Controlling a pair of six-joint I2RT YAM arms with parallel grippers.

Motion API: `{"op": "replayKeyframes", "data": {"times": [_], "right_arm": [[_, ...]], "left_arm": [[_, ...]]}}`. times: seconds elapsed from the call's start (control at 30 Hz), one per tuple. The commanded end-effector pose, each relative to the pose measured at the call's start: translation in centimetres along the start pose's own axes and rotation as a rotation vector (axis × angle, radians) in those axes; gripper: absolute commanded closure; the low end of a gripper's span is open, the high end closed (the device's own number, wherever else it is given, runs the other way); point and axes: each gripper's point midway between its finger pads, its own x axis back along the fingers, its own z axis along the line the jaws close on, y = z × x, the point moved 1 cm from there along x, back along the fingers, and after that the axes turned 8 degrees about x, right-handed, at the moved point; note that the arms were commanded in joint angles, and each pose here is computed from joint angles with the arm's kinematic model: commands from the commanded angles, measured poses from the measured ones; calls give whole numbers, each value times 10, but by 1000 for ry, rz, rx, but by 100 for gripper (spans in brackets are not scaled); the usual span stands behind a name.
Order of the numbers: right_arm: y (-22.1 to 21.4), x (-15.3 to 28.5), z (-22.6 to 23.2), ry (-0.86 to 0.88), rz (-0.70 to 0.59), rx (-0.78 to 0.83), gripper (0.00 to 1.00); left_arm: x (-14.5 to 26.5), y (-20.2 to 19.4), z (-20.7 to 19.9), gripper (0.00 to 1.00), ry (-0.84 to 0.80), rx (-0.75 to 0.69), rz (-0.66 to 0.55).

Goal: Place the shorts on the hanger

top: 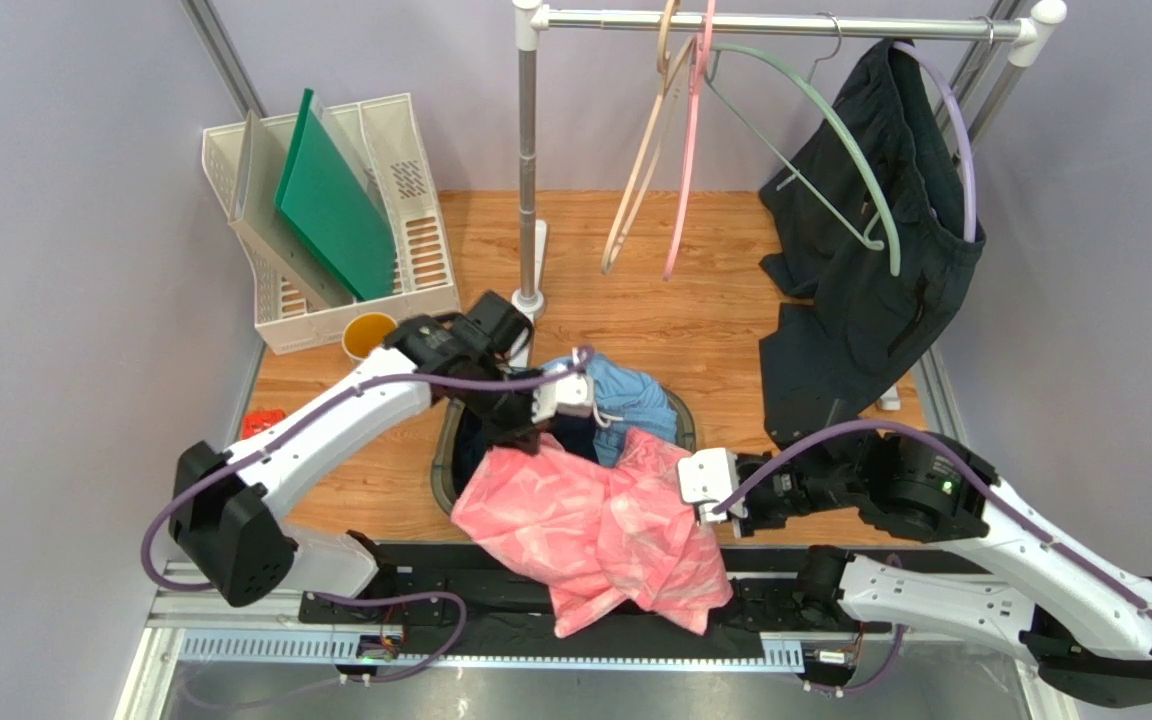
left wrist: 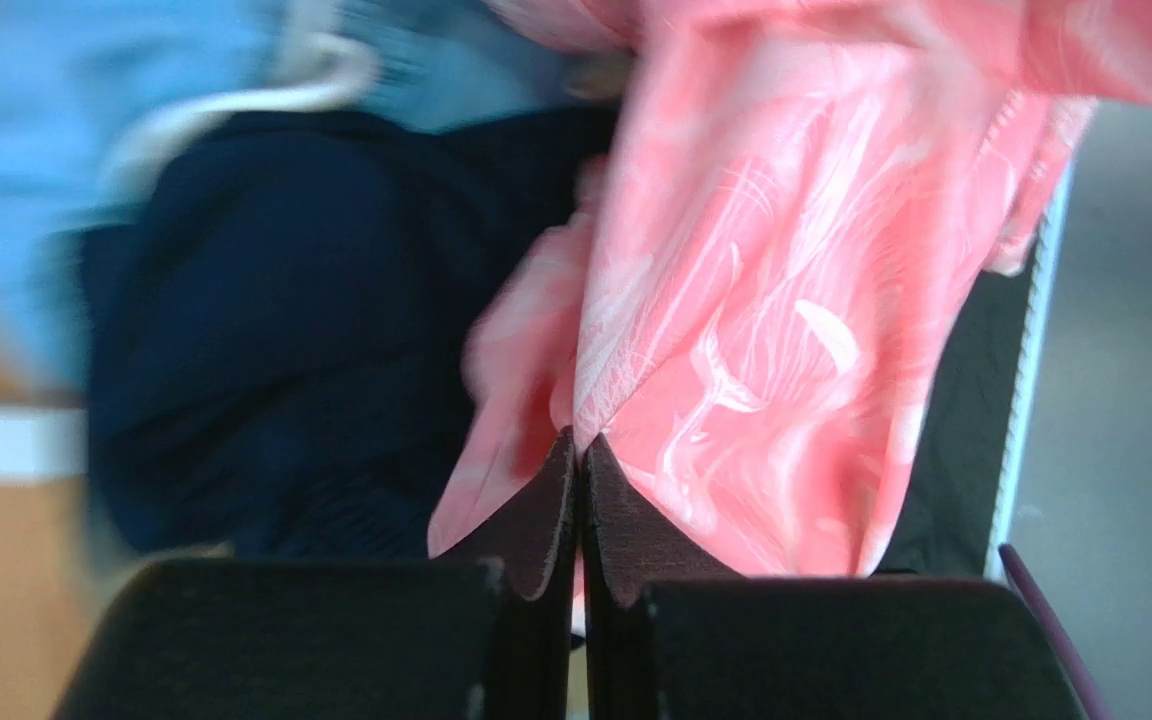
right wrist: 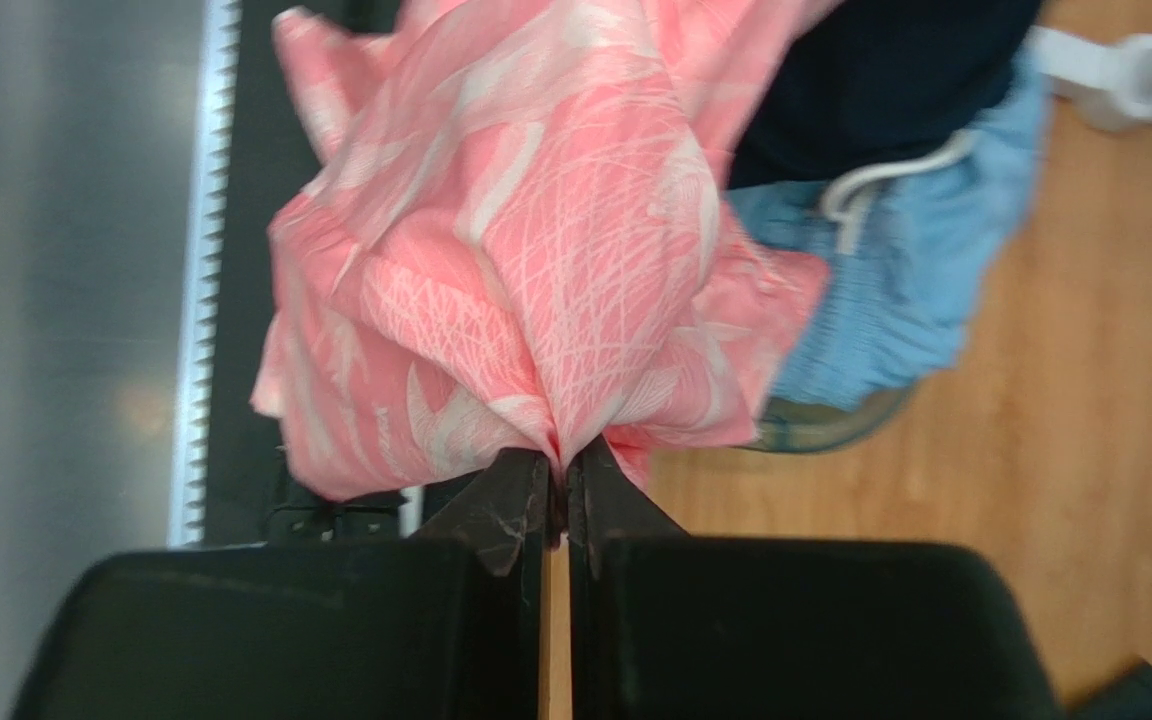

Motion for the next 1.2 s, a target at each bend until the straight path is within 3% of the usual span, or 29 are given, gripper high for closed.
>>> {"op": "replayKeyframes", "data": {"times": [0.0,0.07,0.17,0.3,0.4,0.5,0.53,0.57,0.63,0.67,0.73,0.83,1.0,1.17], "right_arm": [[38,48,-79,-405,-28,4,100],[45,62,-105,-517,13,20,100],[78,94,-136,-632,-27,75,100],[84,103,-152,-674,23,179,100],[53,70,-124,-519,80,250,100],[2,13,-78,-282,152,292,77],[-12,5,-67,-243,169,311,59],[-43,-18,-47,-142,229,320,50],[-63,-27,-27,-68,252,321,30],[-73,-32,-12,-9,259,305,25],[-74,-29,-5,5,249,279,10],[-66,-20,-8,-25,239,224,9],[-49,-13,-33,-181,207,127,11],[-22,-14,-67,-324,103,25,15]], "left_arm": [[107,64,2,100,187,-25,-280],[154,93,1,100,283,-47,-388],[195,112,1,100,385,-73,-445],[209,118,3,100,449,-71,-472],[182,99,-11,100,345,-100,-428],[118,56,-19,100,228,-176,-235],[98,46,-33,100,174,-233,-185],[67,17,-32,100,130,-228,-92],[28,-17,-46,100,42,-271,13],[19,-24,-46,98,33,-286,32],[9,-37,-54,89,-13,-317,67],[9,-57,-76,73,-119,-324,108],[32,-48,-85,64,-106,-294,88],[75,17,-65,55,-38,-118,-179]]}}
